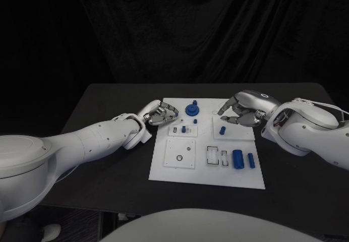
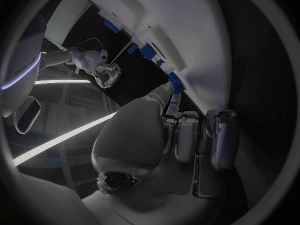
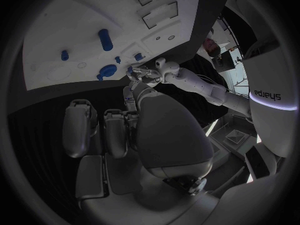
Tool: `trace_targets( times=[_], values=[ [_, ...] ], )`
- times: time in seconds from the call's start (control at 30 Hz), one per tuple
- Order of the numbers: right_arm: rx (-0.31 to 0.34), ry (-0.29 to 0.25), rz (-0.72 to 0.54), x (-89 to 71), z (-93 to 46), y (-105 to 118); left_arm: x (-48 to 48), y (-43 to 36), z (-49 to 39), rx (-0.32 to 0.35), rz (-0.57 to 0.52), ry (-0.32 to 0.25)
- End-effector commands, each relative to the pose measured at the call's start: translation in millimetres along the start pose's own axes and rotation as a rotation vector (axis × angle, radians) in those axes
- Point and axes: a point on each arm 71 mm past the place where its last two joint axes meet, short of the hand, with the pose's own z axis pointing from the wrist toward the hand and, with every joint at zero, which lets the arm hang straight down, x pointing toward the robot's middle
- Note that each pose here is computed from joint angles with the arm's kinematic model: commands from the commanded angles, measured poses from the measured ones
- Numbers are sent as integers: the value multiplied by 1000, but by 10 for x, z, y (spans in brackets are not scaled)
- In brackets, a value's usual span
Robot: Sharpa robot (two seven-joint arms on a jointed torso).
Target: Assemble the parts on the task board
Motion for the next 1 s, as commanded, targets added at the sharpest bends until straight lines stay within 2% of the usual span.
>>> trace_targets(
  times=[0.03, 1.0],
  values=[
    [21, 24, -3, 29, 4, -14, 33, 15, -6, -9, -25, 18],
    [42, 70, -1, 85, 8, -21, 38, 185, -88, -140, -42, 48]
  ],
)
